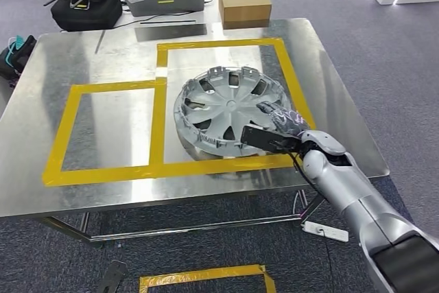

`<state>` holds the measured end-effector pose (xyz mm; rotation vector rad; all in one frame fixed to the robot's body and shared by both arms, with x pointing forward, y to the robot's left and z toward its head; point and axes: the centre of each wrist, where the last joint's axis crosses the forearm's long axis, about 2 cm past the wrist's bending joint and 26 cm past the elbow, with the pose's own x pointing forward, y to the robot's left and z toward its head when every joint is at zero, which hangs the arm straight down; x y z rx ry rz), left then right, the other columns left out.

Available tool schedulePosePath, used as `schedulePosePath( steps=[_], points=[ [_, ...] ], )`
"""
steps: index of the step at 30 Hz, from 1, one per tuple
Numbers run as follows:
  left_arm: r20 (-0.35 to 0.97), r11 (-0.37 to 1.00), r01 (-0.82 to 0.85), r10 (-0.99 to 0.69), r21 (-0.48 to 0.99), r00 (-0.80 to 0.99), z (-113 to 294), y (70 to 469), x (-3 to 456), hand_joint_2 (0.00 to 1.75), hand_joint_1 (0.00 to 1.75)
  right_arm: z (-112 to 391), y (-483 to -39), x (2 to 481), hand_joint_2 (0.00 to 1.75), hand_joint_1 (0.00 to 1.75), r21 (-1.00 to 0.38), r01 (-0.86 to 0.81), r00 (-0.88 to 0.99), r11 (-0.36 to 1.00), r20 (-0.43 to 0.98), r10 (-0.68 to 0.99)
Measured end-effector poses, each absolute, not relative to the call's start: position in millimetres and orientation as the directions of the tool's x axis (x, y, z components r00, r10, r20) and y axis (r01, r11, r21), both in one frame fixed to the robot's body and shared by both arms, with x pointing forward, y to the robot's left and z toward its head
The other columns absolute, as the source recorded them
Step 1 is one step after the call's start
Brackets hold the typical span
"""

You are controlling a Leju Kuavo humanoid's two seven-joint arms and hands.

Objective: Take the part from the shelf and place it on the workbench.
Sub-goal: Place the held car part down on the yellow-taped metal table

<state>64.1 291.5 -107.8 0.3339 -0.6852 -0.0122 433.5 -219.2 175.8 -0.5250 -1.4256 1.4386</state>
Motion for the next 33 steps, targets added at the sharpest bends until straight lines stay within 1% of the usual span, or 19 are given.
schedulePosePath(
  steps=[7, 13, 15, 17, 21, 24, 26, 28, 33],
  points=[
    [0.616, 0.945, -0.110, -0.110, 0.309, 0.780, -108, 292, 62, 1.75, 0.00, 192, -226, 445, 1.75, 0.00, -0.891, -0.385, -0.370, 0.239, 0.387, 0.845],
    [0.607, 0.942, -0.119, -0.104, 0.315, 0.788, -108, 292, 59, 1.75, 0.00, 199, -230, 454, 1.75, 0.00, -0.832, -0.502, -0.335, 0.235, 0.438, 0.834],
    [0.604, 0.941, -0.120, -0.103, 0.317, 0.790, -109, 292, 58, 1.75, 0.00, 200, -230, 456, 1.75, 0.00, -0.825, -0.513, -0.338, 0.237, 0.448, 0.828],
    [0.601, 0.940, -0.120, -0.103, 0.319, 0.792, -109, 293, 56, 1.75, 0.00, 200, -230, 456, 1.75, 0.00, -0.851, -0.455, -0.362, 0.261, 0.445, 0.819],
    [0.595, 0.940, -0.117, -0.103, 0.320, 0.797, -110, 293, 51, 1.75, 0.00, 196, -225, 450, 1.75, 0.00, -0.932, -0.204, -0.427, 0.300, 0.361, 0.829],
    [0.593, 0.940, -0.116, -0.103, 0.320, 0.799, -110, 293, 49, 1.75, 0.00, 191, -218, 442, 1.75, 0.00, -0.940, -0.135, -0.454, 0.314, 0.341, 0.823],
    [0.595, 0.941, -0.116, -0.102, 0.317, 0.797, -110, 293, 48, 0.87, 0.00, 187, -214, 435, 1.75, 0.00, -0.938, -0.088, -0.473, 0.335, 0.335, 0.815],
    [0.600, 0.943, -0.118, -0.099, 0.312, 0.794, -110, 293, 47, 0.00, 0.00, 186, -209, 427, 1.75, 0.00, -0.928, -0.002, -0.497, 0.373, 0.325, 0.805],
    [0.606, 0.948, -0.138, -0.068, 0.288, 0.793, -110, 291, 46, 0.00, 0.00, 191, -203, 395, 1.75, 0.00, -0.837, 0.190, -0.547, 0.513, 0.344, 0.763]
  ],
)
